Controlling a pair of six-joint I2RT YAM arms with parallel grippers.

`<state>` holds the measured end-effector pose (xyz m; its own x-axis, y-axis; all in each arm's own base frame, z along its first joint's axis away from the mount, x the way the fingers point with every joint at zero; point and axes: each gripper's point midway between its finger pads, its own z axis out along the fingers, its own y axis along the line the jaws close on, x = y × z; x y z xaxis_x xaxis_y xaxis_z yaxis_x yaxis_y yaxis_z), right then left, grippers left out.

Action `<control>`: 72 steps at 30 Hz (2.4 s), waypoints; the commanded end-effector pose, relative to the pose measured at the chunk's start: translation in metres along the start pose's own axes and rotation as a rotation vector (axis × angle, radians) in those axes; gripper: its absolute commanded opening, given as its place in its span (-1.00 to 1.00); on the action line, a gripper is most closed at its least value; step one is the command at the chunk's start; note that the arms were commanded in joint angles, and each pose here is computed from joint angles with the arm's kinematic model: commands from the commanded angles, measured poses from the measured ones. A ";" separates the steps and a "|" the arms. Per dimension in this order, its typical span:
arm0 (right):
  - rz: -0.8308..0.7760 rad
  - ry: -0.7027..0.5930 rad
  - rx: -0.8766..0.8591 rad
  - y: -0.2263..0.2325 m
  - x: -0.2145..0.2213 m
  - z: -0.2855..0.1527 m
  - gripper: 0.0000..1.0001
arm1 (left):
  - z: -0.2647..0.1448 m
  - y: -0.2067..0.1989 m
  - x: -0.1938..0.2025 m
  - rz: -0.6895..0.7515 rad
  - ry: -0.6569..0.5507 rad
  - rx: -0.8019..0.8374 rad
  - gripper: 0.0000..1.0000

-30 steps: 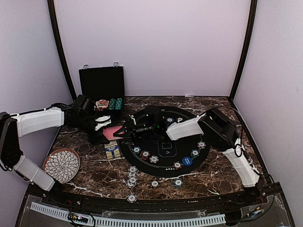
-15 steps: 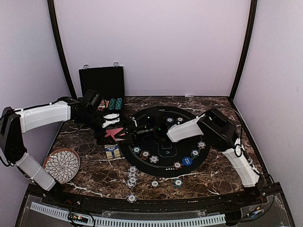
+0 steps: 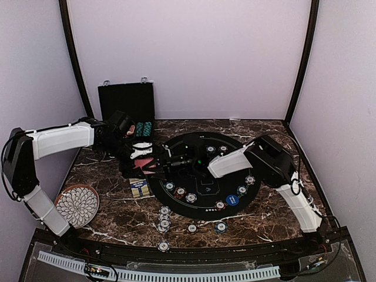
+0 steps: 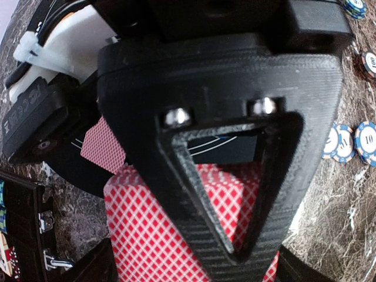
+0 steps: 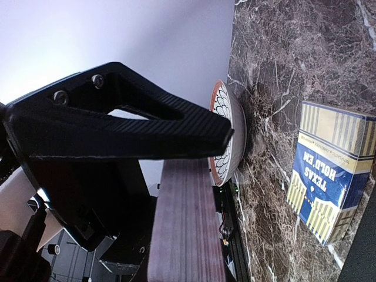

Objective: Distribute texas hold em gaming equipment

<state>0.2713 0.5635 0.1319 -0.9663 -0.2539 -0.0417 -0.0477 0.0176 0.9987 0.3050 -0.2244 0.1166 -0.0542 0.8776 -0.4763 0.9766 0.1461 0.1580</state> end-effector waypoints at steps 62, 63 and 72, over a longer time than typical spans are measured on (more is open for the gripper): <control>-0.060 -0.086 0.229 -0.006 -0.022 -0.031 -0.09 | -0.014 -0.011 -0.020 0.035 0.031 -0.012 -0.29; -0.058 -0.081 0.235 -0.008 -0.019 -0.031 -0.10 | -0.015 -0.011 -0.020 0.036 0.030 -0.015 -0.30; -0.063 -0.071 0.285 -0.010 -0.012 -0.044 -0.12 | -0.017 -0.010 -0.018 0.033 0.026 -0.037 -0.33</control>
<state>0.2915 0.5381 0.1273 -0.9714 -0.2087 -0.1131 -0.1601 0.2241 0.9613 0.2952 -0.2324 0.1147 -0.0438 0.9141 -0.4030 0.9791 0.1195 0.1648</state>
